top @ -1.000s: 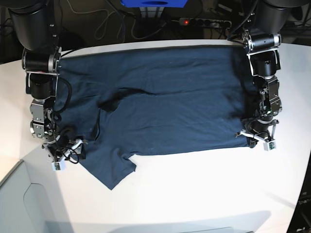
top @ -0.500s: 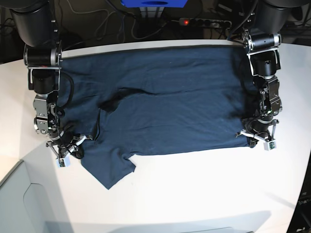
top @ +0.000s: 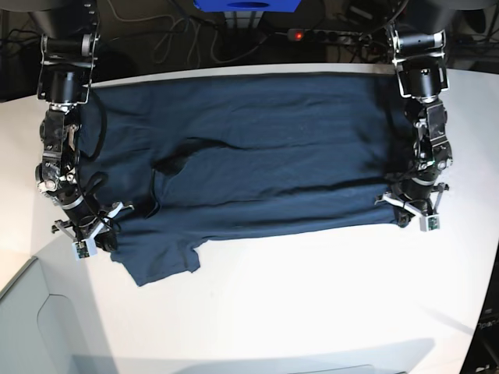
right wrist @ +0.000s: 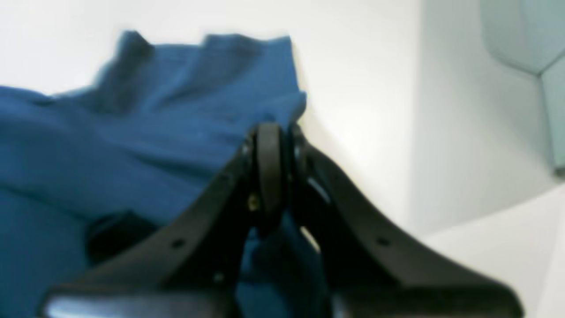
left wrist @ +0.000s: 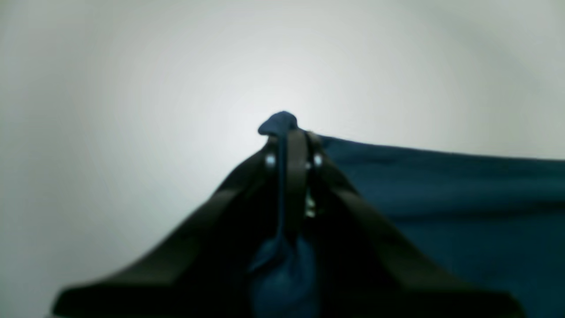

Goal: Fold the T-shirt properly
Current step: 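Lift the hem and fold it toward the collar edge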

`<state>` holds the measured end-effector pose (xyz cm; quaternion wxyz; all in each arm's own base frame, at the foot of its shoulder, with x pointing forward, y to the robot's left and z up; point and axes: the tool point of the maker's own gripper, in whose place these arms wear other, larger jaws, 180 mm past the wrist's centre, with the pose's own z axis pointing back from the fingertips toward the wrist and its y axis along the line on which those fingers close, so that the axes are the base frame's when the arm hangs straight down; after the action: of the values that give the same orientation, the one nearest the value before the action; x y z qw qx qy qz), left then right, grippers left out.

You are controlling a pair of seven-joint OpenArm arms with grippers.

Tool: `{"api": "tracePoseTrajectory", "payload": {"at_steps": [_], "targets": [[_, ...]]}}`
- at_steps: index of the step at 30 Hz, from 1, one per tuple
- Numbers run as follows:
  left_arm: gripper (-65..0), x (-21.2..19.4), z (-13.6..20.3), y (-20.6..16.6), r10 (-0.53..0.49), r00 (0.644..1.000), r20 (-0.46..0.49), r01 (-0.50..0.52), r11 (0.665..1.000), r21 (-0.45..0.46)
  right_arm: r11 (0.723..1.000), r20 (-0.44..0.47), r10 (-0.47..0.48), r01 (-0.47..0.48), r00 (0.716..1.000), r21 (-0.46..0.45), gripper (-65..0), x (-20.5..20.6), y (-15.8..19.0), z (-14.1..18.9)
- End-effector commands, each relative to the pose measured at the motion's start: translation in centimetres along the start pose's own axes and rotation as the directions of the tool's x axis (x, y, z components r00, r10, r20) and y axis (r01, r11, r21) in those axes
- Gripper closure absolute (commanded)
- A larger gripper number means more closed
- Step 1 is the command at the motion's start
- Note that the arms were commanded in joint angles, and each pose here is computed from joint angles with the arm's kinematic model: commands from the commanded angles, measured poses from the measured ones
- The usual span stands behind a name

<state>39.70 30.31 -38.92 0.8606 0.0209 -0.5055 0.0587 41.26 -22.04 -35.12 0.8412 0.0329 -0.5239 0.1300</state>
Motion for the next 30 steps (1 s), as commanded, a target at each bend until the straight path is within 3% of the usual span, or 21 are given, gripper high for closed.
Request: {"api": "tracePoseTrajectory", "payload": {"at_steps": [1,6,17,30], "targets": [[0.0,3.4,0.4,0.3,-0.016,0.995,0.098,0.016,1.000,-0.001,0.999,0.063,0.019,-0.016,0.998,-0.040,-0.1,2.1,-1.6,1.0],[0.0,5.5,2.7,2.2,0.002,0.983,0.181,-0.010,0.999,0.044,0.998,0.090,0.044,-0.040,0.995,-0.053,-0.1,2.5,-1.4,2.6],[0.0,6.6,5.3,3.5,0.036,0.982,0.185,-0.053,0.995,0.088,0.996,0.078,0.038,-0.032,0.996,-0.082,-0.1,0.8,-1.8,4.9],[0.0,3.8,6.3,4.0,0.025,0.990,0.136,-0.039,0.994,0.101,0.997,0.035,0.028,-0.026,0.999,-0.073,-0.1,-1.5,-1.4,5.5]]}}
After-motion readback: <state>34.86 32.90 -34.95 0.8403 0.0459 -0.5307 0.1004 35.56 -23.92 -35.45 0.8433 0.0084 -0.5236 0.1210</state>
